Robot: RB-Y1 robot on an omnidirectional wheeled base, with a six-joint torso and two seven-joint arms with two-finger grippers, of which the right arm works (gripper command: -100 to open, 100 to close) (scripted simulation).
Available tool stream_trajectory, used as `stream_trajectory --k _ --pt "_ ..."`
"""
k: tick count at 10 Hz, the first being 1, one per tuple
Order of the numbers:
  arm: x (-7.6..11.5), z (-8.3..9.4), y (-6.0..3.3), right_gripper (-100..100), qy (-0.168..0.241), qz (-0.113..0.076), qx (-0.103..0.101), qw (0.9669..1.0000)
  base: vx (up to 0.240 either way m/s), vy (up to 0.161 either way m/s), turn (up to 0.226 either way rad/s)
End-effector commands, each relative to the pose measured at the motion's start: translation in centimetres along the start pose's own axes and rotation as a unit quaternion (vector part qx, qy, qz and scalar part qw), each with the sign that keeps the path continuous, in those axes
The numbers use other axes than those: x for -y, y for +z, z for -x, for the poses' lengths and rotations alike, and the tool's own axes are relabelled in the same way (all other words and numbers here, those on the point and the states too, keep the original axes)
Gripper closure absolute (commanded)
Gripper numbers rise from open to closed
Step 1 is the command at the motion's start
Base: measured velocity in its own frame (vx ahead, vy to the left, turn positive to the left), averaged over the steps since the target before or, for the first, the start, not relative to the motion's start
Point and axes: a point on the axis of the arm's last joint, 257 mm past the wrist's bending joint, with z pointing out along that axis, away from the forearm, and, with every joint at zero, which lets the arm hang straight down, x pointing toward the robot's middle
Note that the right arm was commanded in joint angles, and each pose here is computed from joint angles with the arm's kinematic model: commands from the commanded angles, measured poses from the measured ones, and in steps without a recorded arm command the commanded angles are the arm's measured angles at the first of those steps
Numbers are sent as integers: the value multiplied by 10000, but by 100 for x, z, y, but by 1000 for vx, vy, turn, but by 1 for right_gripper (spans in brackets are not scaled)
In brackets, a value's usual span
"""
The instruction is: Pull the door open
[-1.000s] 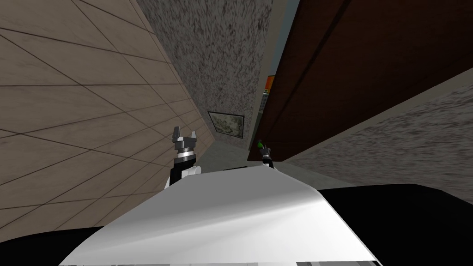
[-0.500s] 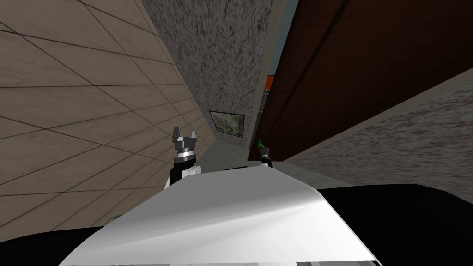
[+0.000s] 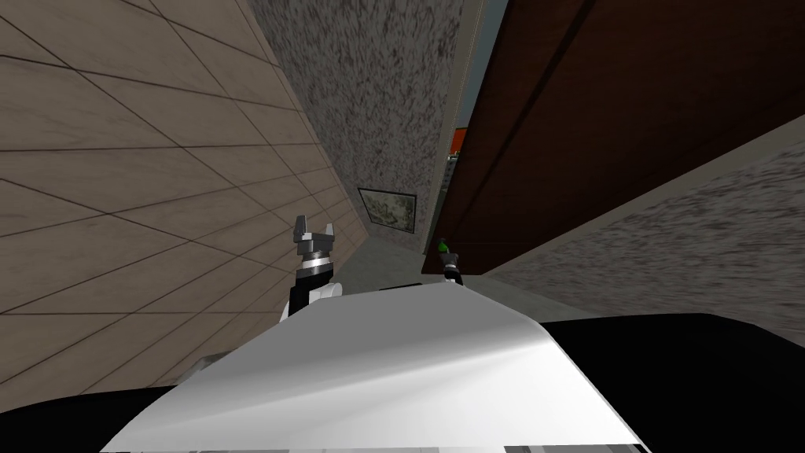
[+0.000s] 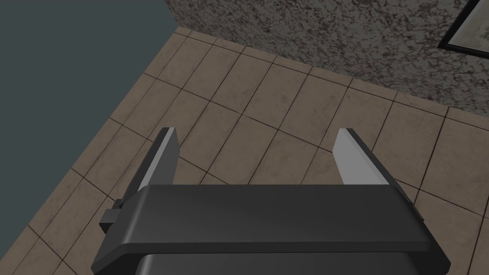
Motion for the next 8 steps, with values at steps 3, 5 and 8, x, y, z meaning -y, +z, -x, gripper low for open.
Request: stream_trajectory --k 3,5,8 --pt "209 -171 10 -100 611 -68 -114 9980 -27 -12 25" --pt "223 -170 0 -100 919 -55 -92 9957 -57 -15 37" --pt "249 -166 -19 -100 1397 -31 -56 9902 -51 -13 34"
